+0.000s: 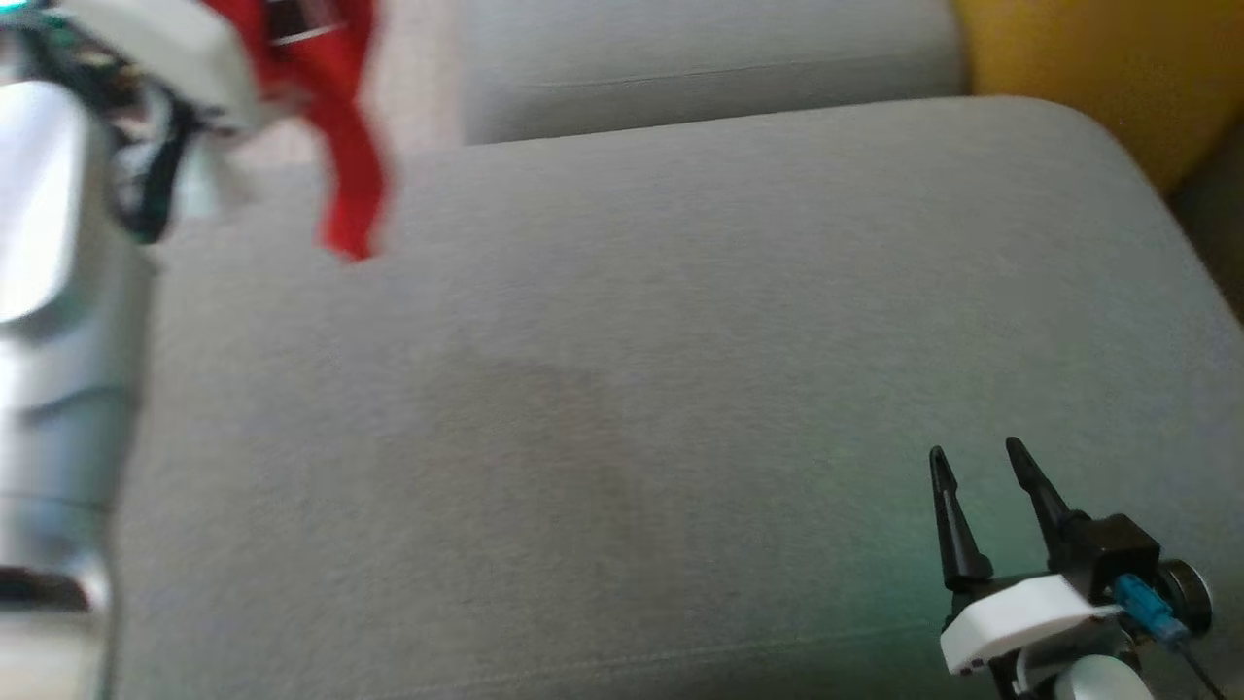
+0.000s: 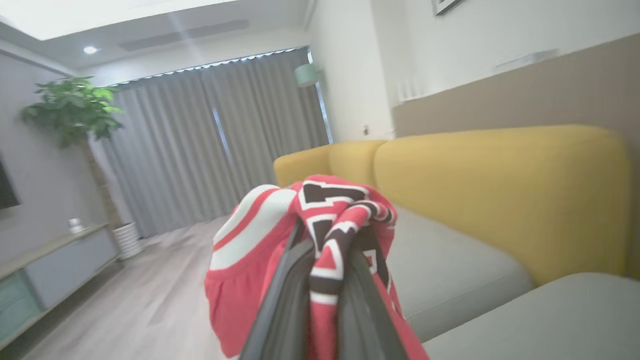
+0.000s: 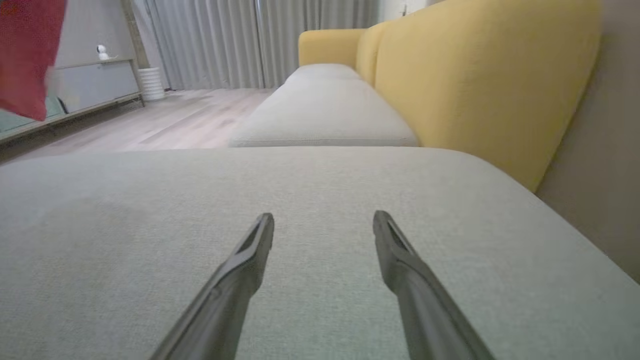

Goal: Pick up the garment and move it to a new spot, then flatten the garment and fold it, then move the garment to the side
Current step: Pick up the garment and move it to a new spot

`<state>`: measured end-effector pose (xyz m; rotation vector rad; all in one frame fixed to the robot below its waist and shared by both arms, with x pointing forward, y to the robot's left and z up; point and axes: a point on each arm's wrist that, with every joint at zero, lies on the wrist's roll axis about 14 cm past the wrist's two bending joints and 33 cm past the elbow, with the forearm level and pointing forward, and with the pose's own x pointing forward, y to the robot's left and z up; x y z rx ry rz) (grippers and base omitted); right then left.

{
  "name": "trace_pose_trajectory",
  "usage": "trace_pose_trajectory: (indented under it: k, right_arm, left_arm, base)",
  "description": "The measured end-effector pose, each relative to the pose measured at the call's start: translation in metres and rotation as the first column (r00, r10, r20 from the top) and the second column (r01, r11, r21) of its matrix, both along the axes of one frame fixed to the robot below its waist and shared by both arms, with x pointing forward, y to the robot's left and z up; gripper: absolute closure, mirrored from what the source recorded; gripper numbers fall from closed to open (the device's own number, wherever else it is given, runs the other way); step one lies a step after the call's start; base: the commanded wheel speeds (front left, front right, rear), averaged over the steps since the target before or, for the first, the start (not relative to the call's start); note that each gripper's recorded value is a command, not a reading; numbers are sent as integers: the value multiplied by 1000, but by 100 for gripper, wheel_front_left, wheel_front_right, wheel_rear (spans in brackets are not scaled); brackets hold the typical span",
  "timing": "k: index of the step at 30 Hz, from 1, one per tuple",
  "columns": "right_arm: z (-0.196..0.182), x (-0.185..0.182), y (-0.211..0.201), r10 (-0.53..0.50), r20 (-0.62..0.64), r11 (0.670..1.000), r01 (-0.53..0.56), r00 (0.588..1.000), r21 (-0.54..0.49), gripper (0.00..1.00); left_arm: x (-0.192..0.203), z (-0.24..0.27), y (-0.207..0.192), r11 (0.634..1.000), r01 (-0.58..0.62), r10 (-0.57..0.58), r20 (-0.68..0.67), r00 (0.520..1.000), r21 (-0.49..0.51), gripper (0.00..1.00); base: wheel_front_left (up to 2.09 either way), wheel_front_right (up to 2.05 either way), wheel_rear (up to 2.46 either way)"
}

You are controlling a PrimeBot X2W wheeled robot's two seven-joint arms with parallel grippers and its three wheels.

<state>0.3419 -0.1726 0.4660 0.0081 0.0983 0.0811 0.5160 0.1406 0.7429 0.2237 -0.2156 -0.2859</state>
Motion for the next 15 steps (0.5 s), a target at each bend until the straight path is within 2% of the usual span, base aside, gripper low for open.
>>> trace_pose_trajectory:
  k: [5,8,13,14,15]
  right_arm:
    - [0,-13,-21,-71,0,997,71,997,3,0]
    - [-7,-14,-29,-99,-24,995,99,995,7,0]
    - [-12,-1,-35,-117,-40,993,117,992,3,0]
    - [-11,3,-36,-119,-35,993,120,992,2,0]
    - [-12,9,-40,-129,-34,992,129,991,-1,0]
  left_arm:
    - [4,-8,-90,977,196,-197,-10,980,-89,100]
    - [15,-42,-118,961,234,-248,-80,966,-149,100]
    - [35,-154,-123,968,156,-210,-293,933,-199,100]
    - [36,-183,-119,974,132,-191,-350,917,-185,100]
    - [32,-238,-112,985,89,-148,-461,875,-147,100]
  base:
    - [0,0,0]
    - [0,0,0]
    - [0,0,0]
    - [0,0,0]
    - [0,0,0]
